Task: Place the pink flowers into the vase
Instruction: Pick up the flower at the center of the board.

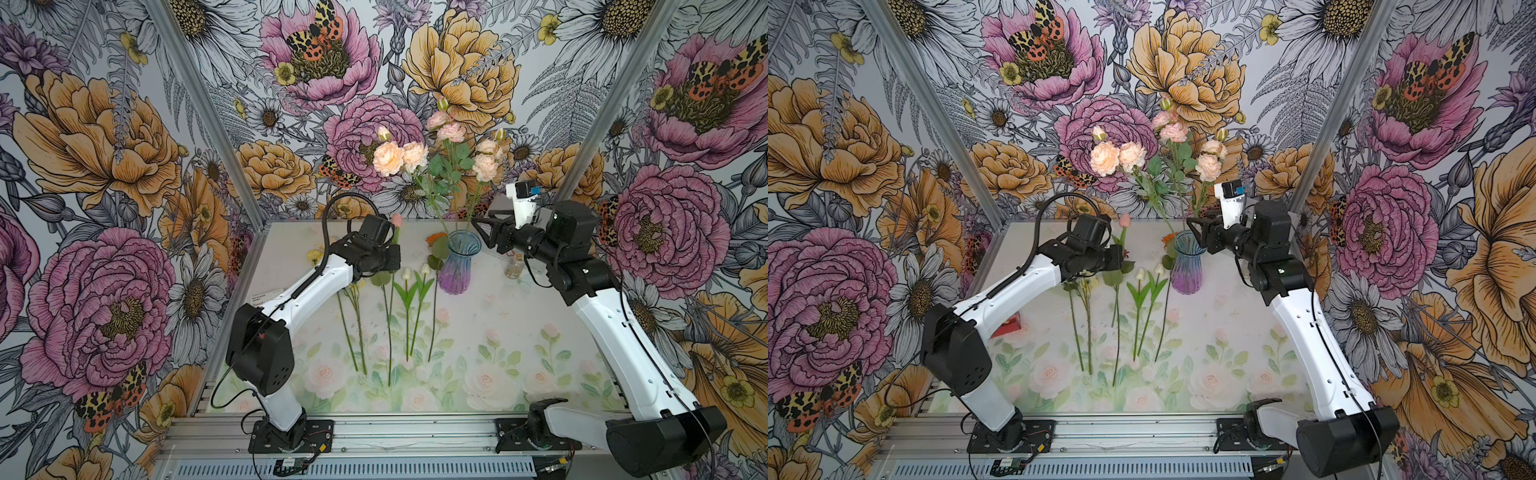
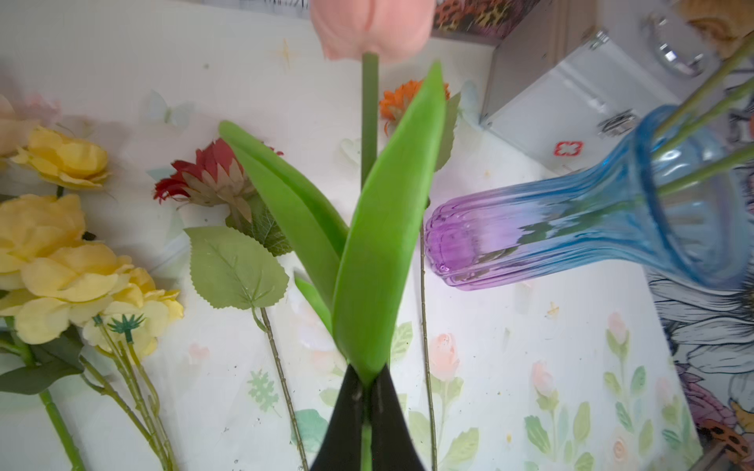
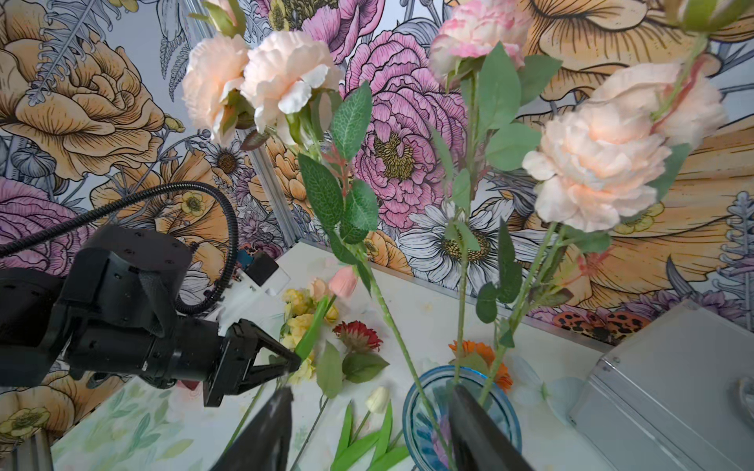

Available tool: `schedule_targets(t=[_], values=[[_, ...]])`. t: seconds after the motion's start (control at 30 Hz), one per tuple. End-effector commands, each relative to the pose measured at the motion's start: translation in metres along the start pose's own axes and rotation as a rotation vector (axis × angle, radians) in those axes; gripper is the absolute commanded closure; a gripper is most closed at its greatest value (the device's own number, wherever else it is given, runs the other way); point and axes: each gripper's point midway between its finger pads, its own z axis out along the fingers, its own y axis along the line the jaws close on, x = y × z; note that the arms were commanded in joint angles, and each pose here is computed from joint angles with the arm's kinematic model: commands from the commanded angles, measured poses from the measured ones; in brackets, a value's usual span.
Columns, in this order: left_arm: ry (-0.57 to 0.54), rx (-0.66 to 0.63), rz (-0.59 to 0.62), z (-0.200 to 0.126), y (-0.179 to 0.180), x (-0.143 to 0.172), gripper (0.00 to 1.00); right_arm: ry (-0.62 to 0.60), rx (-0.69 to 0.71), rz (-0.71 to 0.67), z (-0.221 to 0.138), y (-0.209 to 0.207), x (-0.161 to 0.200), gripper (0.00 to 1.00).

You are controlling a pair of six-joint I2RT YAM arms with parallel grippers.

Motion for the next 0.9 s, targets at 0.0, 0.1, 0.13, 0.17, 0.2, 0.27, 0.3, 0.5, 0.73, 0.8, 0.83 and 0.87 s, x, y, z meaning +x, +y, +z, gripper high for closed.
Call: schedule_targets(t=[0.0,0.1,0.13,0.17,0.2,0.27,0.3,0.5,0.73,0.8,0.83,0.87], values=[[-0.119,0.177,0.052,-0.026,-0.018,-0.019,1.0,-0.011,-0.057,0.005,0.009,0.022,-0.006,0.38],[-0.213,0.236,0.095,-0.051,-0.022,-0.023,1.0,0.007,-0.098,0.014,0.024,0.04,-0.005,0.38],[-0.25,0.248,0.106,-0.059,-0.022,-0.025,1.0,0.017,-0.114,0.02,0.031,0.048,-0.003,0.38],[-0.287,0.265,0.117,-0.067,-0.024,-0.026,1.0,0.023,-0.127,0.023,0.035,0.054,-0.003,0.38],[-0.335,0.284,0.125,-0.075,-0.025,-0.027,1.0,0.031,-0.14,0.025,0.042,0.06,-0.001,0.38],[-0.445,0.313,0.114,-0.093,-0.024,-0.031,1.0,0.045,-0.152,0.034,0.054,0.072,0.001,0.39],[-0.48,0.31,0.105,-0.099,-0.021,-0.032,1.0,0.05,-0.155,0.037,0.059,0.076,0.002,0.39],[-0.602,0.226,0.144,-0.12,-0.013,-0.03,1.0,0.073,-0.183,0.058,0.084,0.103,0.006,0.39],[-0.667,0.09,0.205,-0.127,-0.01,-0.029,1.0,0.067,-0.233,0.058,0.107,0.126,0.008,0.39],[-0.681,0.047,0.208,-0.129,-0.008,-0.029,1.0,0.057,-0.25,0.056,0.112,0.132,0.005,0.39],[-0.689,0.023,0.207,-0.129,-0.006,-0.03,1.0,0.05,-0.259,0.054,0.114,0.136,0.003,0.39],[-0.695,0.003,0.209,-0.13,-0.005,-0.03,1.0,0.047,-0.27,0.053,0.116,0.139,0.002,0.39]])
